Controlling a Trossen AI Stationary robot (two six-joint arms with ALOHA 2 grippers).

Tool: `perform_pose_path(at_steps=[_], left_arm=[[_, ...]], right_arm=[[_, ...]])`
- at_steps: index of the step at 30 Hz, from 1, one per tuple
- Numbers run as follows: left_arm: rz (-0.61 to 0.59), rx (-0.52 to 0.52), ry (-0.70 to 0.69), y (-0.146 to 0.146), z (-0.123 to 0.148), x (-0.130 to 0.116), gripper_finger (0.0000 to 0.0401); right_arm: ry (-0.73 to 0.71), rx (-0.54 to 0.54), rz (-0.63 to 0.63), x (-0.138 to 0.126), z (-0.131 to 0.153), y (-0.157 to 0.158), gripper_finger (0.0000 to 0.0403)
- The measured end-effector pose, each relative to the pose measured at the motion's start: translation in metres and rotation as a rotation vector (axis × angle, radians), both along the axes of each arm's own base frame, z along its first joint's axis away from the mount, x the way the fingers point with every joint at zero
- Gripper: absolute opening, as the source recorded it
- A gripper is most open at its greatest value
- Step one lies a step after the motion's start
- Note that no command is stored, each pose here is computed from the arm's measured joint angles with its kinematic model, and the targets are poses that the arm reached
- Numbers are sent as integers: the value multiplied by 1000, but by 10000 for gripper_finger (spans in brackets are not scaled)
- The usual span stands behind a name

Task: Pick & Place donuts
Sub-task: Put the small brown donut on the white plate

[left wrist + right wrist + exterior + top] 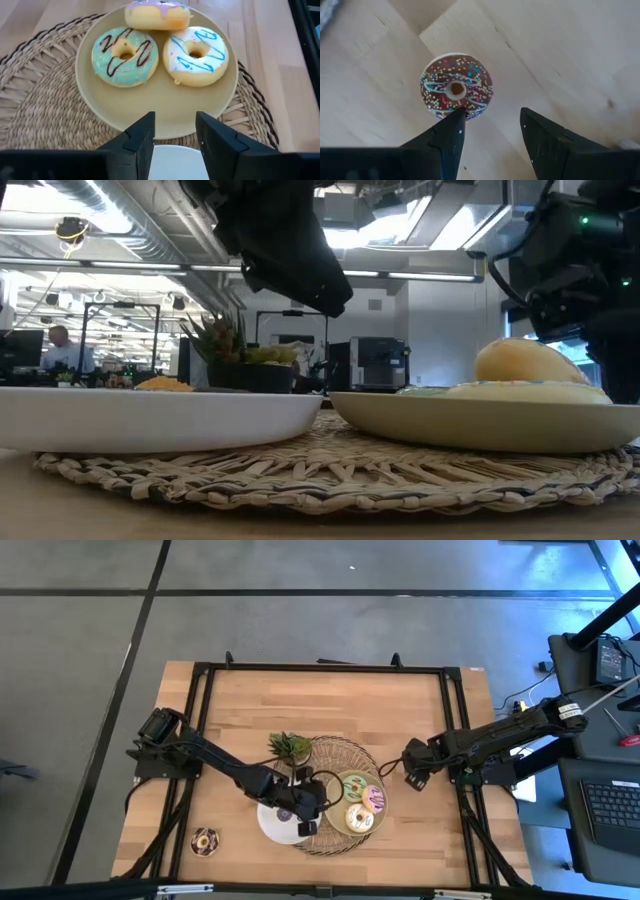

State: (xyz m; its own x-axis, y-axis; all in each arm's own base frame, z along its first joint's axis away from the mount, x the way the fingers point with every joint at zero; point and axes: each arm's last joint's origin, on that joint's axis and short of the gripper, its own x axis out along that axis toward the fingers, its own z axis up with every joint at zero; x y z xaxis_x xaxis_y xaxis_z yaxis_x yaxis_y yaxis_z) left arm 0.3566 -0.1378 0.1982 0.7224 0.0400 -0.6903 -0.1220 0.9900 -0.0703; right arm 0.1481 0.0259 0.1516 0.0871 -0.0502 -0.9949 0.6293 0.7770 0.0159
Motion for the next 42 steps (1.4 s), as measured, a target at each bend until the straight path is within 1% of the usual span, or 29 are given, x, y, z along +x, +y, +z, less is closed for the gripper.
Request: perform_pose_path(at_steps=[7, 12, 15, 18, 23, 28, 35, 37, 42], left_arm=[[-5, 8, 0, 1, 0, 0, 134], [-6, 9, 0, 1, 0, 0, 133], [-6, 10, 1, 1, 0, 0, 132], [-6, 10, 1, 1, 0, 0, 133], [-6, 12, 5, 1, 0, 0, 133], [-6, 13, 7, 1, 0, 0, 129], [-6, 13, 8, 1, -1, 0, 128], [-7, 12, 8, 1, -1, 0, 127], [-10, 10, 10, 1, -1, 0, 127]], right_arm=[[-11, 2, 0, 0, -1, 0, 191], [-14, 4, -22, 1, -1, 0, 191], [-43, 10, -29, 3, -1, 1, 189], [-61, 17, -57, 5, -1, 1, 180], [-72, 6, -123, 5, -1, 0, 154], [-90, 2, -152, 7, -1, 0, 137], [-179, 9, -162, 15, 1, 1, 131], [-213, 0, -187, 18, 2, 1, 131], [-204, -42, -217, 16, 1, 0, 132]])
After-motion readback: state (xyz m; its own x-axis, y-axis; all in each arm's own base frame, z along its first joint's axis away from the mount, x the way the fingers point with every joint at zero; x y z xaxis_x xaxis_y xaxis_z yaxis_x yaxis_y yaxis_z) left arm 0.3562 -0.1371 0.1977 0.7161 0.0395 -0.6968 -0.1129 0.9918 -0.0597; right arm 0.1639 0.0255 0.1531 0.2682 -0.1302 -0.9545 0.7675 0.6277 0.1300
